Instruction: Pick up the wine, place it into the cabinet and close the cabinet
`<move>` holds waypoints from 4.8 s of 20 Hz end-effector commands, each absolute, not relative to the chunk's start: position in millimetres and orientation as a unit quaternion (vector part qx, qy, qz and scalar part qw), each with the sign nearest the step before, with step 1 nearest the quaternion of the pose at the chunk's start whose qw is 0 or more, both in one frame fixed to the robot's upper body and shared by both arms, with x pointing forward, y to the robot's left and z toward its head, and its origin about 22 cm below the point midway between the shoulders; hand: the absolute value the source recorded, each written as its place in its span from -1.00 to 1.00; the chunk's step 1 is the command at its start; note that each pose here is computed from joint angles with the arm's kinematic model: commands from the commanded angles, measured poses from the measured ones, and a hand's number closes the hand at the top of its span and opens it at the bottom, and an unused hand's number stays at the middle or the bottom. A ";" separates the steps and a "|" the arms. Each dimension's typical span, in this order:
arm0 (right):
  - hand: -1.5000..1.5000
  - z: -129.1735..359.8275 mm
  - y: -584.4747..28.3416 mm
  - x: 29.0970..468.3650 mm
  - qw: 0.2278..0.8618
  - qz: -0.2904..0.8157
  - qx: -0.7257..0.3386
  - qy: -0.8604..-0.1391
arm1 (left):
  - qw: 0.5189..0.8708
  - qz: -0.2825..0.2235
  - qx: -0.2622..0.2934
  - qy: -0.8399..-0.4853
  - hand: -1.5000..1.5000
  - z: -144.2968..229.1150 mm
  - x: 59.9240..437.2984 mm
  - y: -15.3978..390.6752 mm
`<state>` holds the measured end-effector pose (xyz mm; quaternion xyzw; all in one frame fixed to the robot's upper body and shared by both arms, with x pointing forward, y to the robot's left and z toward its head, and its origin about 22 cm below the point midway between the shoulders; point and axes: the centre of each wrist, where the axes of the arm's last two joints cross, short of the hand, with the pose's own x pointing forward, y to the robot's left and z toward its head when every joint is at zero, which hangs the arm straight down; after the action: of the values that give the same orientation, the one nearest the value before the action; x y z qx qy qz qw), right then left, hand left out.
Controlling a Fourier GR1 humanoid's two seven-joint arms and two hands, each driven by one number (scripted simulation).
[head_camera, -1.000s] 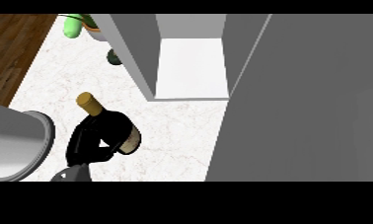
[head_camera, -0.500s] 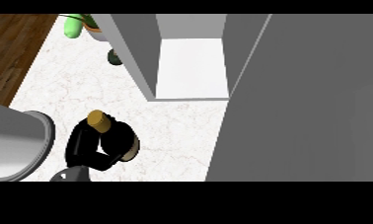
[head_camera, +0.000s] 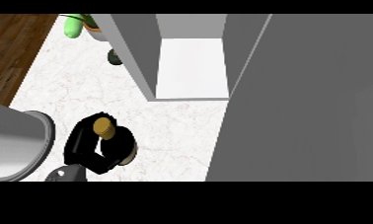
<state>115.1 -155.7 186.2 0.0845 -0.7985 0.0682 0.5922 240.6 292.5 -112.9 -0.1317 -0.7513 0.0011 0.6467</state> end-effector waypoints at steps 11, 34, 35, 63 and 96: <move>-1.00 208.6 -175.6 79.6 0.559 0.058 0.085 -0.823 | 0.621 -0.021 -0.190 -0.760 1.00 -69.3 237.2 213.6; -1.00 197.8 -179.6 76.7 0.560 0.058 0.073 -0.823 | 0.606 -0.040 -0.080 -0.790 1.00 -3.8 289.4 147.7; -1.00 204.4 -183.9 71.0 0.567 0.052 0.090 -0.817 | 0.603 -0.041 -0.087 -0.792 1.00 10.5 300.7 143.3; -1.00 186.6 -181.9 85.8 0.555 0.057 0.101 -0.824 | 0.641 -0.052 -0.062 -0.763 1.00 3.6 389.7 100.5; -1.00 173.2 -185.6 74.2 0.541 0.078 0.129 -0.827 | 0.654 -0.041 0.099 -0.748 -1.00 29.9 434.7 129.9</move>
<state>93.3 -180.8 148.9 0.0839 -0.8285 0.0970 0.5452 429.9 116.5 25.2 0.0736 -0.7424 -0.0317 0.6652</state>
